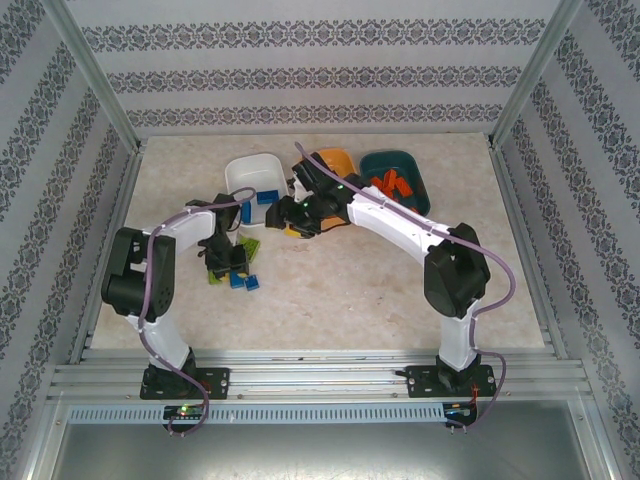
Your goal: Sort the legos into containers by color
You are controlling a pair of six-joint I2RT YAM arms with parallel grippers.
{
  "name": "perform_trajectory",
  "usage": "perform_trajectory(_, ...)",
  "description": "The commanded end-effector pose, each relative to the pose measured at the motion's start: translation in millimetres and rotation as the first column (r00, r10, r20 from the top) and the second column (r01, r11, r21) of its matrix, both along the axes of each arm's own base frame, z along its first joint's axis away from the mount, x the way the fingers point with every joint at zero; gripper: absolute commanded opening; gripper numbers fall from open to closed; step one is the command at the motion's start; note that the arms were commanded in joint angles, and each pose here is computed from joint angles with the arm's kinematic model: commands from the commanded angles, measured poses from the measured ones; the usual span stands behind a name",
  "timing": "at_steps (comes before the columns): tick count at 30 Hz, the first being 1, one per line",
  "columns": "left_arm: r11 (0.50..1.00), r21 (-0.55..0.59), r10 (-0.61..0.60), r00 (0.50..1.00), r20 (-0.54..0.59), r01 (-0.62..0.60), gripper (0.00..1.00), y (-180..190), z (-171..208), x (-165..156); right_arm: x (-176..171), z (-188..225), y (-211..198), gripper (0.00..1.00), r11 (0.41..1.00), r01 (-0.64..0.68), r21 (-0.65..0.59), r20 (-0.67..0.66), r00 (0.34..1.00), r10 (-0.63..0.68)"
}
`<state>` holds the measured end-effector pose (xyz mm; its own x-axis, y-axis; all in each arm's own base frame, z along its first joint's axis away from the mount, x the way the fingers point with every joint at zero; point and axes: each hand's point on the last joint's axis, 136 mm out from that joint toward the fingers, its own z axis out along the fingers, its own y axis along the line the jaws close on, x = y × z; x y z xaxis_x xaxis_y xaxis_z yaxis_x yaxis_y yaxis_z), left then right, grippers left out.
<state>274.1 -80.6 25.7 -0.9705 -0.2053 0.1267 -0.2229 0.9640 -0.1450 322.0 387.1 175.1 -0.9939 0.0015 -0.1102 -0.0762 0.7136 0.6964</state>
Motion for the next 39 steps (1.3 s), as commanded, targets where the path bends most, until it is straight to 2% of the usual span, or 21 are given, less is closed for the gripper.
perform_trajectory(1,1.0,-0.008,-0.007,1.0,0.024,0.007,0.3,-0.6,27.1,-9.0,-6.3,16.7,-8.8,0.57,1.0,0.008,0.011,0.037,0.999,-0.008)
perform_trajectory(7,0.998,-0.058,0.038,0.993,0.115,-0.031,0.31,-0.6,72.5,5.5,-19.2,9.1,-35.3,0.58,0.998,0.022,-0.051,0.057,0.998,-0.019)
perform_trajectory(13,0.989,-0.137,0.092,0.972,0.218,-0.063,0.32,-13.0,103.6,62.8,-47.2,-12.1,-63.6,0.6,0.988,0.013,-0.155,0.049,0.999,-0.006)
perform_trajectory(19,0.987,-0.136,0.113,0.962,0.25,-0.081,0.32,-19.1,93.4,128.3,-73.3,-17.5,-77.2,0.62,0.979,-0.002,-0.204,0.055,0.998,0.013)
perform_trajectory(24,0.99,-0.113,0.113,0.968,0.222,-0.089,0.34,-21.1,72.1,157.3,-86.0,-20.6,-76.5,0.64,0.973,-0.03,-0.229,0.062,0.997,0.046)
perform_trajectory(29,0.994,-0.078,0.092,0.972,0.215,-0.077,0.46,-18.0,70.6,169.2,-95.9,-27.0,-62.6,0.66,0.953,-0.11,-0.283,0.062,0.989,0.133)
perform_trajectory(34,0.993,-0.094,0.092,0.964,0.251,-0.07,0.56,-16.6,98.0,169.8,-101.2,-34.0,-41.0,0.67,0.928,-0.195,-0.319,0.058,0.973,0.224)
perform_trajectory(37,0.992,-0.088,0.11,0.952,0.286,-0.088,0.57,2.1,123.9,159.1,-102.7,-40.7,-21.3,0.67,0.906,-0.251,-0.342,0.052,0.957,0.285)
perform_trajectory(39,0.99,-0.065,0.14,0.947,0.289,-0.126,0.58,27.4,133.3,144.7,-104.3,-47.3,-7.7,0.68,0.883,-0.292,-0.367,0.045,0.943,0.33)
